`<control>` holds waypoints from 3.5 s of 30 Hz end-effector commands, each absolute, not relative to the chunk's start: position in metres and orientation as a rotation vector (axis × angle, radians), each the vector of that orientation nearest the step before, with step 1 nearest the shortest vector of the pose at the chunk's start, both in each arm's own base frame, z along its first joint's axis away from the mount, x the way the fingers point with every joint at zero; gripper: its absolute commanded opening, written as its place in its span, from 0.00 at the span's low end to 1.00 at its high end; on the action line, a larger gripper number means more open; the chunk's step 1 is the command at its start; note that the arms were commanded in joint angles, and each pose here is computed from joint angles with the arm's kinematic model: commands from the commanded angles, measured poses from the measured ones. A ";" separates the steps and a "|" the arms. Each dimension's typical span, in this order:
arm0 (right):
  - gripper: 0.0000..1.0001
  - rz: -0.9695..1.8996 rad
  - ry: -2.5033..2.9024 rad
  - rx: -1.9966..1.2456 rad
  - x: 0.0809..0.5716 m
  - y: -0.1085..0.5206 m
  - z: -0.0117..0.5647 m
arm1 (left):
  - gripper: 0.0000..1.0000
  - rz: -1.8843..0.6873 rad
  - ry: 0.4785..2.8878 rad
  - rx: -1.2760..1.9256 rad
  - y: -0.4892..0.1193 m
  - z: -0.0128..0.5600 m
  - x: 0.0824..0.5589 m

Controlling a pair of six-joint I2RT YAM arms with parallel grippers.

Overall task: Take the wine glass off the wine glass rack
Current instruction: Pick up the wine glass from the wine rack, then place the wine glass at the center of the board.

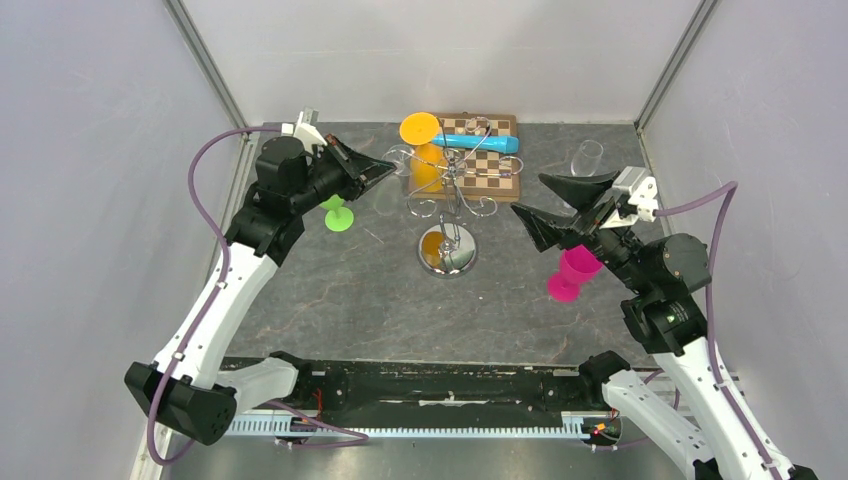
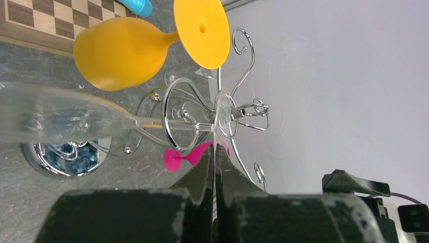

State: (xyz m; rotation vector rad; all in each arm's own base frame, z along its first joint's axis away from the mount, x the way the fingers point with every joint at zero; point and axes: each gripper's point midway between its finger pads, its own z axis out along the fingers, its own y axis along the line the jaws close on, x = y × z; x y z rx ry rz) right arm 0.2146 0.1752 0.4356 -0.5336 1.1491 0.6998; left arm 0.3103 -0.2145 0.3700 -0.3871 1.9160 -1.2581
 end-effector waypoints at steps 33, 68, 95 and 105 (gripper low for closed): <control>0.69 0.689 1.114 -0.534 0.214 0.174 0.438 | 0.02 -1.435 1.817 -0.381 -0.202 0.402 0.333; 0.76 0.724 1.168 -0.543 0.217 0.182 0.437 | 0.02 -1.525 1.918 -0.133 -0.215 0.387 0.280; 0.78 0.888 1.513 -0.626 0.200 0.198 0.349 | 0.02 -1.369 2.051 0.165 -0.192 0.319 0.177; 0.76 0.999 1.652 -0.557 0.187 0.200 0.299 | 0.02 -1.315 2.095 0.321 -0.195 0.284 0.144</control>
